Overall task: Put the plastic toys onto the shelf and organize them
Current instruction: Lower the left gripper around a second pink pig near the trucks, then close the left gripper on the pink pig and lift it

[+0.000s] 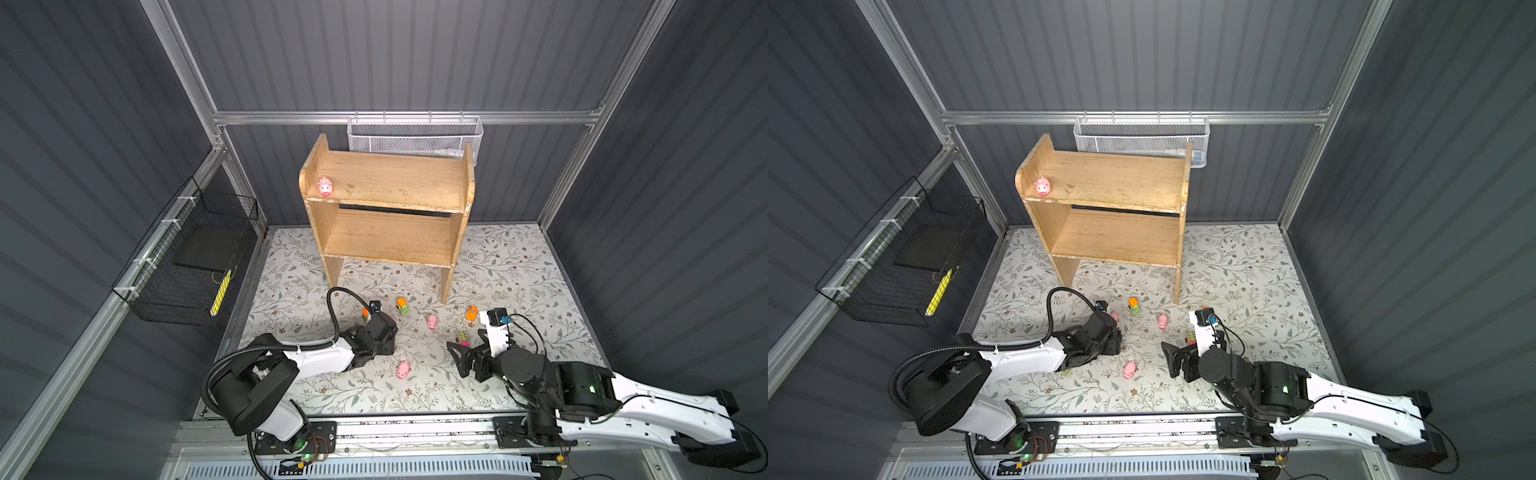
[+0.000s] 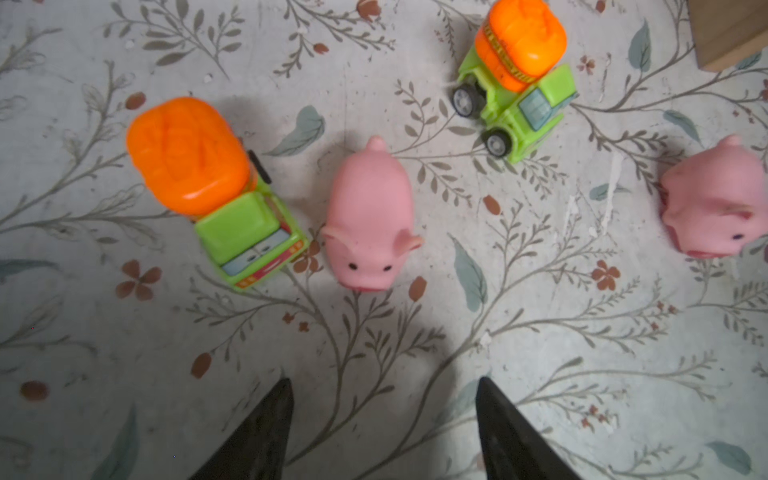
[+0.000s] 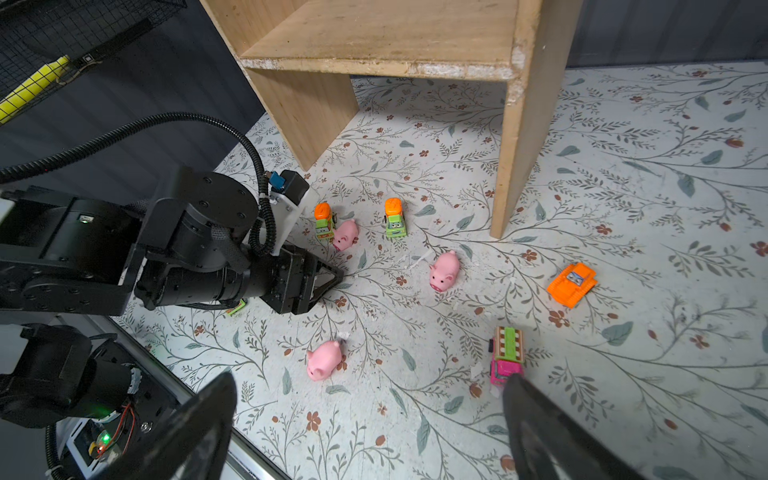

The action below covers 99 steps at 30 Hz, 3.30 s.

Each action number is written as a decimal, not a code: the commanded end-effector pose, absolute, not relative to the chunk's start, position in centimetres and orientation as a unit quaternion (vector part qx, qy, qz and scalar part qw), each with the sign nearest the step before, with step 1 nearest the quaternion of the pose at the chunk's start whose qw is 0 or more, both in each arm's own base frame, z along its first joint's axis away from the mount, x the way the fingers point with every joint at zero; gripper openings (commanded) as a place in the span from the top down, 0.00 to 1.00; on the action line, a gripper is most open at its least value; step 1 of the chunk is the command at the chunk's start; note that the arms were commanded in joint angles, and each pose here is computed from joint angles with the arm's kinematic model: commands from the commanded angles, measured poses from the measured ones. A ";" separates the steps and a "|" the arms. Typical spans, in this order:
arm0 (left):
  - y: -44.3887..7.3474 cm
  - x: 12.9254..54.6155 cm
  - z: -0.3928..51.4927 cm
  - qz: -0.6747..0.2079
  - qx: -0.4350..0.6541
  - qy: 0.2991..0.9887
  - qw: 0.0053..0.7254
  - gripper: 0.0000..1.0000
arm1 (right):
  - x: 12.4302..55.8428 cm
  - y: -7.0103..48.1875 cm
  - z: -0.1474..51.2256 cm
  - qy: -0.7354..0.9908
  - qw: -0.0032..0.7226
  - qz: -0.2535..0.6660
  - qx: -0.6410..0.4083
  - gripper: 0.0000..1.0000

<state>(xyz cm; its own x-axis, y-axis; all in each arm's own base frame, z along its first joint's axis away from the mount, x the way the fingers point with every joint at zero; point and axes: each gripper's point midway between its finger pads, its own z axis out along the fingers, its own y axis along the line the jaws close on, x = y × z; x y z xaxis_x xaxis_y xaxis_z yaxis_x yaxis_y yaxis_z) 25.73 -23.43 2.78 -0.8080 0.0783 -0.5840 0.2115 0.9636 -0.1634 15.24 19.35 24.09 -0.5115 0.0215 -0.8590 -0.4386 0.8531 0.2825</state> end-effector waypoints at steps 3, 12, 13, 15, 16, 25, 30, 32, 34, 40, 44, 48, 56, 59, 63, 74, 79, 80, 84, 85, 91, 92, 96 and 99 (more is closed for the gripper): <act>-24.7 27.7 3.7 -0.120 0.086 0.936 0.320 0.31 | 15.5 18.3 23.4 0.841 0.480 0.221 -0.115 0.01; -23.3 29.9 3.0 -0.125 0.067 0.939 0.314 0.31 | 15.6 17.8 23.2 0.843 0.480 0.214 -0.109 0.01; -23.4 30.0 3.0 -0.126 0.069 0.939 0.313 0.31 | 15.7 17.8 23.2 0.844 0.481 0.213 -0.108 0.01; -23.4 30.4 3.1 -0.125 0.070 0.938 0.315 0.32 | 15.7 17.7 23.1 0.844 0.480 0.212 -0.108 0.01; -23.5 30.5 3.0 -0.124 0.073 0.938 0.315 0.32 | 15.6 17.7 23.1 0.844 0.480 0.213 -0.107 0.01; -23.0 31.1 3.3 -0.111 0.079 0.938 0.319 0.32 | 15.7 17.5 22.8 0.847 0.478 0.209 -0.103 0.01; -22.9 30.6 3.2 -0.118 0.078 0.939 0.314 0.32 | 15.8 17.7 22.6 0.848 0.476 0.209 -0.105 0.01; -23.0 30.5 2.8 -0.118 0.080 0.939 0.313 0.33 | 15.7 17.9 22.5 0.848 0.475 0.211 -0.106 0.01; -22.9 30.5 2.3 -0.114 0.083 0.940 0.311 0.35 | 15.7 18.0 22.5 0.848 0.473 0.211 -0.108 0.01; -23.2 30.4 1.8 -0.113 0.089 0.939 0.314 0.38 | 15.6 17.8 22.5 0.849 0.471 0.213 -0.107 0.01; -23.8 30.1 1.8 -0.110 0.099 0.937 0.317 0.38 | 15.6 17.8 22.5 0.849 0.471 0.214 -0.105 0.01; -23.9 29.9 1.5 -0.105 0.102 0.937 0.318 0.39 | 15.6 17.9 22.5 0.850 0.470 0.213 -0.107 0.01; -23.9 29.8 1.1 -0.096 0.109 0.935 0.323 0.43 | 15.5 17.8 22.4 0.851 0.468 0.216 -0.106 0.01; -23.7 29.7 0.8 -0.094 0.109 0.933 0.329 0.43 | 15.5 17.8 22.3 0.851 0.466 0.216 -0.106 0.01; -23.6 29.4 0.2 -0.086 0.108 0.933 0.333 0.43 | 15.5 17.9 22.3 0.852 0.465 0.216 -0.107 0.01; -22.9 28.6 -1.1 -0.064 0.103 0.931 0.345 0.49 | 15.4 18.1 22.4 0.852 0.463 0.218 -0.110 0.01; -22.6 28.4 -1.6 -0.059 0.101 0.931 0.347 0.54 | 15.3 18.4 22.3 0.853 0.460 0.216 -0.117 0.01; -22.6 28.3 -1.7 -0.058 0.101 0.931 0.347 0.54 | 15.3 18.4 22.4 0.853 0.460 0.216 -0.117 0.01; -22.5 28.1 -2.2 -0.054 0.102 0.931 0.347 0.54 | 15.3 18.4 22.3 0.854 0.457 0.216 -0.119 0.01; -22.5 28.1 -2.4 -0.053 0.102 0.931 0.347 0.54 | 15.3 18.4 22.3 0.855 0.457 0.216 -0.118 0.01; -22.8 28.0 -2.9 -0.052 0.104 0.932 0.343 0.64 | 15.0 18.3 22.3 0.855 0.452 0.225 -0.118 0.01; -22.9 27.9 -2.8 -0.052 0.105 0.932 0.342 0.64 | 15.0 18.3 22.4 0.855 0.452 0.228 -0.117 0.01; -23.0 28.0 -2.1 -0.044 0.107 0.933 0.340 0.71 | 14.9 18.2 22.7 0.852 0.453 0.235 -0.114 0.01; -23.0 27.9 -1.6 -0.039 0.109 0.935 0.334 0.71 | 14.8 18.3 22.7 0.852 0.452 0.239 -0.114 0.01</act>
<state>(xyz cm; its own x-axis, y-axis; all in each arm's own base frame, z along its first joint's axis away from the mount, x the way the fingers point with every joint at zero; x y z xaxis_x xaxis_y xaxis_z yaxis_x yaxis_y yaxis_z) 31.22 -24.85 2.21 -0.6343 0.0648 -0.7704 0.2059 0.9747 -0.0876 14.94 18.40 22.52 -0.5588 0.0128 -0.8292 -0.4138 0.8622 0.2922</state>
